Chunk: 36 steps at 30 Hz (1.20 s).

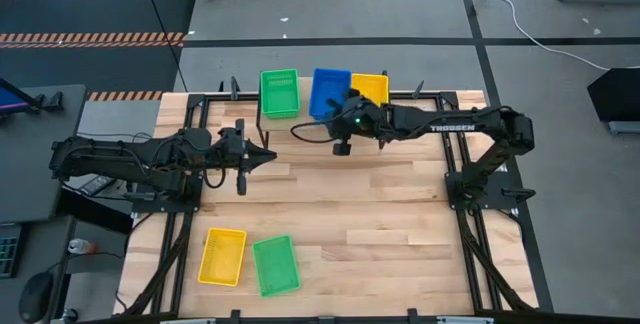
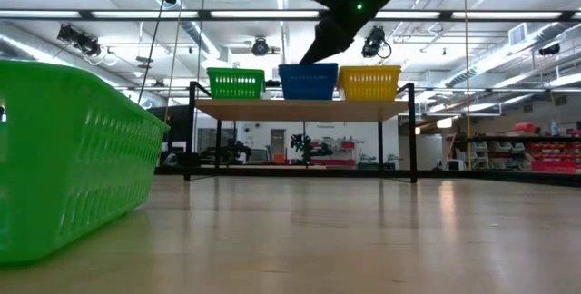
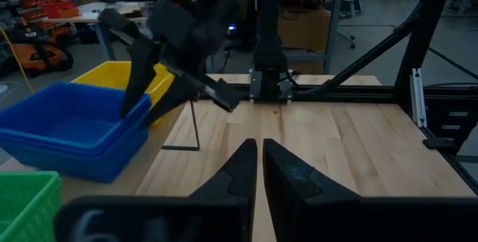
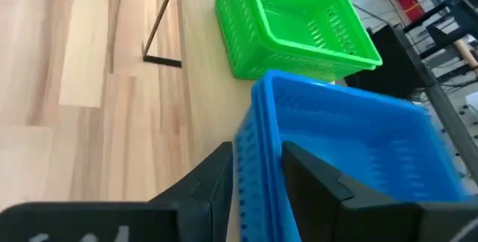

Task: Stack baskets on shelf by color
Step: Stack the blue bin on top of the blue bin on the shelf, then stack the green bin on top of the green bin on the shelf

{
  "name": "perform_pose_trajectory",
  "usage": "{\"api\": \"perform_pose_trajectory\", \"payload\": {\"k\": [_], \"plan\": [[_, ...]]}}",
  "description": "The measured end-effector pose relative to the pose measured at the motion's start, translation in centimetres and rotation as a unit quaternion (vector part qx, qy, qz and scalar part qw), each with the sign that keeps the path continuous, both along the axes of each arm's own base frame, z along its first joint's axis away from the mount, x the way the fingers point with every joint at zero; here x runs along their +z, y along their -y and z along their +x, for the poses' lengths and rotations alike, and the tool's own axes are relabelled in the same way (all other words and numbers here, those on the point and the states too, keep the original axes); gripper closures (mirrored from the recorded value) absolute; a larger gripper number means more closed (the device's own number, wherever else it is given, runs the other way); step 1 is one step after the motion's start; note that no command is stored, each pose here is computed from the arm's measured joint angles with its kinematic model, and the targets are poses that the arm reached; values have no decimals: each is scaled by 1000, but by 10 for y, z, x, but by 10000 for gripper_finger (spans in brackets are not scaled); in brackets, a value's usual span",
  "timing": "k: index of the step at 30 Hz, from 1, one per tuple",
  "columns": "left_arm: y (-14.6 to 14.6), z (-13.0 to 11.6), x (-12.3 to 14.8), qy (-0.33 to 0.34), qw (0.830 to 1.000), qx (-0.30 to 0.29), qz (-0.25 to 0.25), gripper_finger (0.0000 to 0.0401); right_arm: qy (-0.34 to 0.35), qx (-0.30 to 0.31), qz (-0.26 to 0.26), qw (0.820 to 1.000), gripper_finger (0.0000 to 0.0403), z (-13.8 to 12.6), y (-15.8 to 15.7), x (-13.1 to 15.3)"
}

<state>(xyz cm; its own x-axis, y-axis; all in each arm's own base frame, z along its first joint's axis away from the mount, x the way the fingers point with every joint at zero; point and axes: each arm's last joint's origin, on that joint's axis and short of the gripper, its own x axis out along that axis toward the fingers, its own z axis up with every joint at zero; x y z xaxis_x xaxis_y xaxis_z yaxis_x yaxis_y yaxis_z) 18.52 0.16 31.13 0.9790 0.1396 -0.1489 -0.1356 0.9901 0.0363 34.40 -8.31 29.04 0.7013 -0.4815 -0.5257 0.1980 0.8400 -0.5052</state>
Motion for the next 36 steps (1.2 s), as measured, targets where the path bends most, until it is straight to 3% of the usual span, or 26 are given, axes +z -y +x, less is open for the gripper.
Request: {"api": "perform_pose_trajectory", "payload": {"k": [5, 29, 36], "plan": [[0, 0, 0, 0, 1000, 0, 0, 371, -32, 3, -24, 999, 281, 2, 2, -8], [0, 0, 0, -2, 1000, 0, 0, 367, -37, 20, -81, 996, 282, 5, -3, -2], [0, 0, 0, -2, 1000, -2, 3, 369, 35, 13, -124, 992, 281, 1, -38, 28]]}}
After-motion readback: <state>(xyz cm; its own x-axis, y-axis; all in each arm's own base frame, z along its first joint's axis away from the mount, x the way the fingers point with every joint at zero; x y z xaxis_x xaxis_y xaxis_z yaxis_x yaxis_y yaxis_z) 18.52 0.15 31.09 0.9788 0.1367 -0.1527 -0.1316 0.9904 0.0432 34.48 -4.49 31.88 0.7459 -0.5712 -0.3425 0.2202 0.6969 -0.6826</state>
